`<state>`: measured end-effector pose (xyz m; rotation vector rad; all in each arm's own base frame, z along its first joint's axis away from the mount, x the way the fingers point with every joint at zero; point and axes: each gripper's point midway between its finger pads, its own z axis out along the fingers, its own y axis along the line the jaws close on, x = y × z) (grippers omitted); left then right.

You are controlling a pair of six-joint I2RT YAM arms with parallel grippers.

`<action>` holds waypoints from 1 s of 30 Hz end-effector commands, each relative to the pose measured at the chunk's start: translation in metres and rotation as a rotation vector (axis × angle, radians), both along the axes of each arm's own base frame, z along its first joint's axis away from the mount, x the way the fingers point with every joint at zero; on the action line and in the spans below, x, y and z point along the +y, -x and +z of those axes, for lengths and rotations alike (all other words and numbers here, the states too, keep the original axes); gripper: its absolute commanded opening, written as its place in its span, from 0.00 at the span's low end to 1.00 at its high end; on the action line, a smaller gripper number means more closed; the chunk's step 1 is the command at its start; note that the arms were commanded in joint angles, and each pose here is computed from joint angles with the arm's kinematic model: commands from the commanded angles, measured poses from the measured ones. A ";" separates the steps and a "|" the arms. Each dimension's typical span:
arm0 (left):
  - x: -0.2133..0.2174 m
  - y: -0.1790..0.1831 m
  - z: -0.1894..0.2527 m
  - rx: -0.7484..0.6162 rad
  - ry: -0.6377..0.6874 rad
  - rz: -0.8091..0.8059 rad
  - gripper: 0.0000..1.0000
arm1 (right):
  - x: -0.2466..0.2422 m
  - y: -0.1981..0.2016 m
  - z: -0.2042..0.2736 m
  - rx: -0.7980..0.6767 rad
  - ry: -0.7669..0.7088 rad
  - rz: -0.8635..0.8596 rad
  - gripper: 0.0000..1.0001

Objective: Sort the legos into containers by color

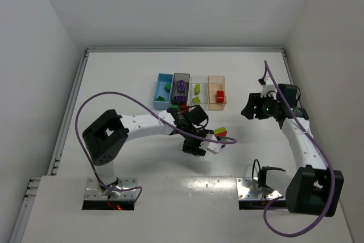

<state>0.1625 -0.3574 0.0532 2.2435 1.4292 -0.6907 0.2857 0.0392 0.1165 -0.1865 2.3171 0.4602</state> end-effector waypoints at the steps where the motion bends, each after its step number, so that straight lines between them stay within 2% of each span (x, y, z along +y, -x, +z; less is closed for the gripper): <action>1: -0.011 -0.003 0.010 -0.012 0.045 -0.032 0.62 | -0.001 -0.008 0.008 -0.042 -0.008 0.018 0.61; 14: -0.010 -0.011 0.000 0.015 0.021 0.009 0.59 | -0.003 -0.007 0.004 -0.026 -0.025 0.013 0.61; 21: -0.010 -0.015 -0.004 0.026 0.012 0.027 0.46 | -0.004 -0.007 0.002 -0.017 -0.033 0.010 0.61; 27: -0.010 -0.020 -0.001 0.021 0.020 0.037 0.46 | -0.007 -0.007 -0.003 -0.003 -0.031 0.006 0.61; 30: -0.008 -0.019 -0.004 0.026 0.012 0.037 0.54 | -0.008 -0.007 -0.006 0.006 -0.033 0.006 0.61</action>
